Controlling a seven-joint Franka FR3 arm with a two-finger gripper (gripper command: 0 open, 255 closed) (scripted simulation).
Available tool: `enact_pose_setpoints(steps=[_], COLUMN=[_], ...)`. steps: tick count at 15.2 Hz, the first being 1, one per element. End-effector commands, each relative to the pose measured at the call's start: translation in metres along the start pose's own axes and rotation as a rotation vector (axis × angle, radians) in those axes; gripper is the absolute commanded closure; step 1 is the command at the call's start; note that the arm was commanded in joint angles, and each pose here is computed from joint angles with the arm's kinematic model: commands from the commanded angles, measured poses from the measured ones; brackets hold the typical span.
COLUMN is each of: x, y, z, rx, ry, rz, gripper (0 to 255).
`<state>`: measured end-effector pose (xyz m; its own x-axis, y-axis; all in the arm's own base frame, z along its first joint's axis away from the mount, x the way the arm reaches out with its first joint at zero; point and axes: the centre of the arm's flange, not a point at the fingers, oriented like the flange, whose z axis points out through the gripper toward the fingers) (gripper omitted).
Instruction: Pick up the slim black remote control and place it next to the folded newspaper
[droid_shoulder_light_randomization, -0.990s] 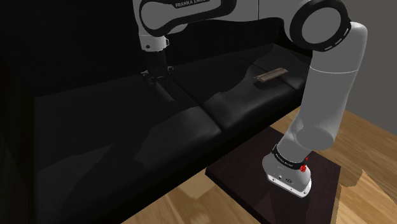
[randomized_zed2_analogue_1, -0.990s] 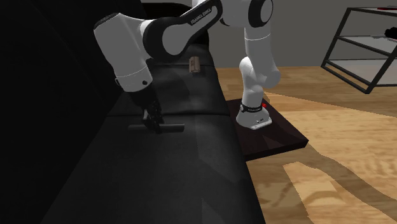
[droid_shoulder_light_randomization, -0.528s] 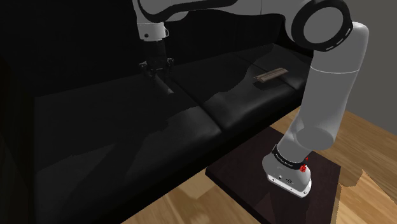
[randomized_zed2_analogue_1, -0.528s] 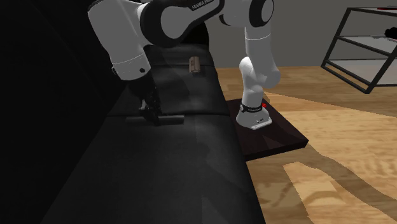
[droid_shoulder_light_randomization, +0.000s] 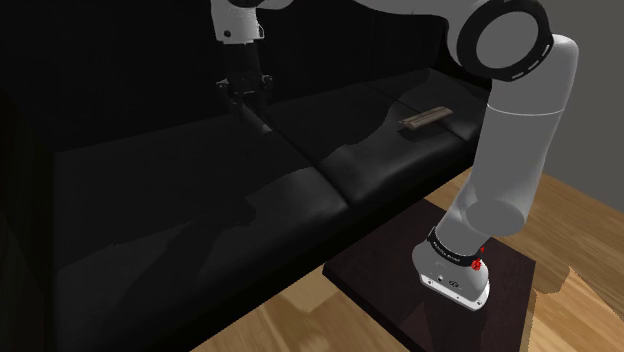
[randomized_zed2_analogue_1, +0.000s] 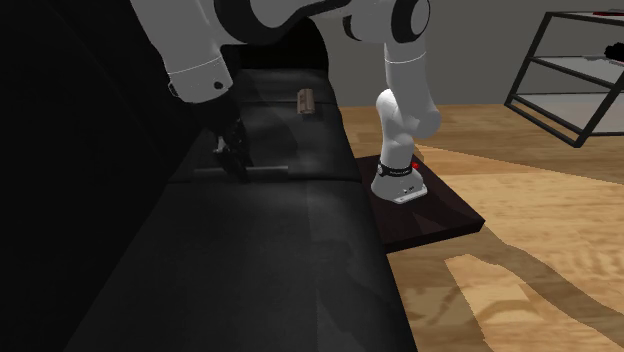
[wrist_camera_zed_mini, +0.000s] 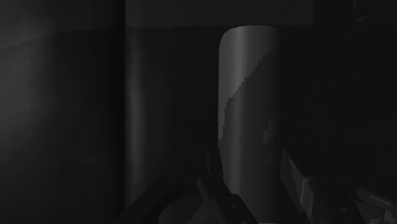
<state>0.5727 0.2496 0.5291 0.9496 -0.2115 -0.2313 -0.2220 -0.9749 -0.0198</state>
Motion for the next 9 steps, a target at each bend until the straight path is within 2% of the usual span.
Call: enact_pose_setpoints(steps=[1, 9], x=[-0.001, -0.001], y=[0.014, 0.119], z=[-0.005, -0.008], rx=[0.000, 0.000], ry=[0.000, 0.000], rz=[0.000, 0.000], gripper=[255, 255])
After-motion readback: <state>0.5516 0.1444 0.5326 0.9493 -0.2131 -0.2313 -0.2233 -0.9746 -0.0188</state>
